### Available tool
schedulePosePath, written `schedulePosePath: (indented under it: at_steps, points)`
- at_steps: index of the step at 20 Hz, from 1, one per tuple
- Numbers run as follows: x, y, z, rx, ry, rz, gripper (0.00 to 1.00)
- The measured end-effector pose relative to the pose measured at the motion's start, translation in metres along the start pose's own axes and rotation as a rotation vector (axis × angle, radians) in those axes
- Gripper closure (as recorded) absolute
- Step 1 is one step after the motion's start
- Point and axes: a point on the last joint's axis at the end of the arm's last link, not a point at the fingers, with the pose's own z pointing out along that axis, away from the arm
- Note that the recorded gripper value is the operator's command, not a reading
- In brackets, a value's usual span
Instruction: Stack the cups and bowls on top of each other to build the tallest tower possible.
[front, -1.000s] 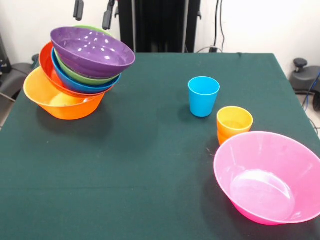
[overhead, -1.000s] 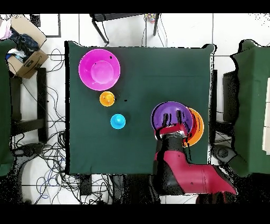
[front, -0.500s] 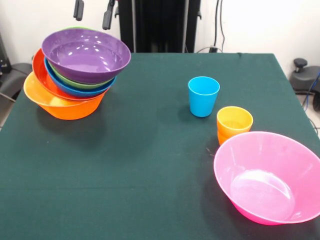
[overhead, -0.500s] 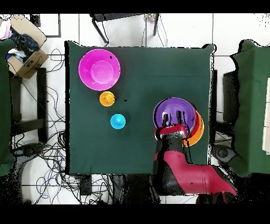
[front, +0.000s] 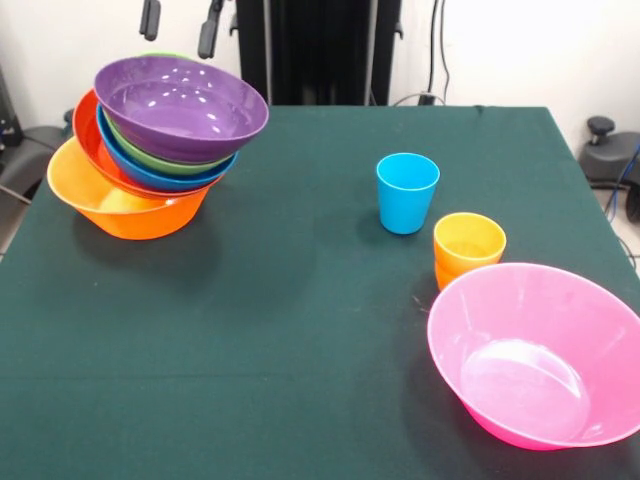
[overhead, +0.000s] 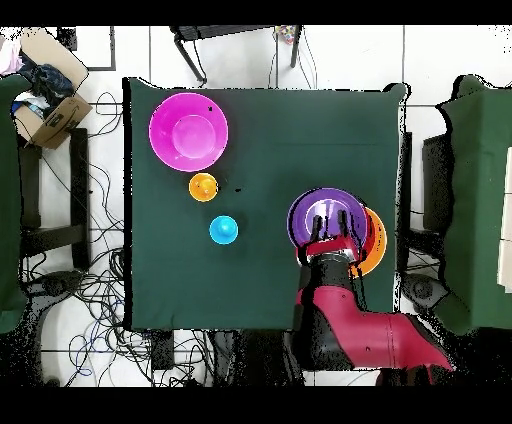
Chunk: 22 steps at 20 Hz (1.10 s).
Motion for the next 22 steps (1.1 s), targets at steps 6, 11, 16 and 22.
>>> schedulePosePath:
  at_steps: [6,11,16,22]
  points:
    - [-0.003,-0.002,-0.002,-0.044,0.048,0.033,0.00]
    - [-0.016,0.018,-0.003,-0.118,0.105,0.041,0.00]
    - [-0.045,0.053,-0.003,-0.188,0.100,0.022,0.00]
    - [-0.082,0.094,-0.003,-0.239,0.070,0.020,0.00]
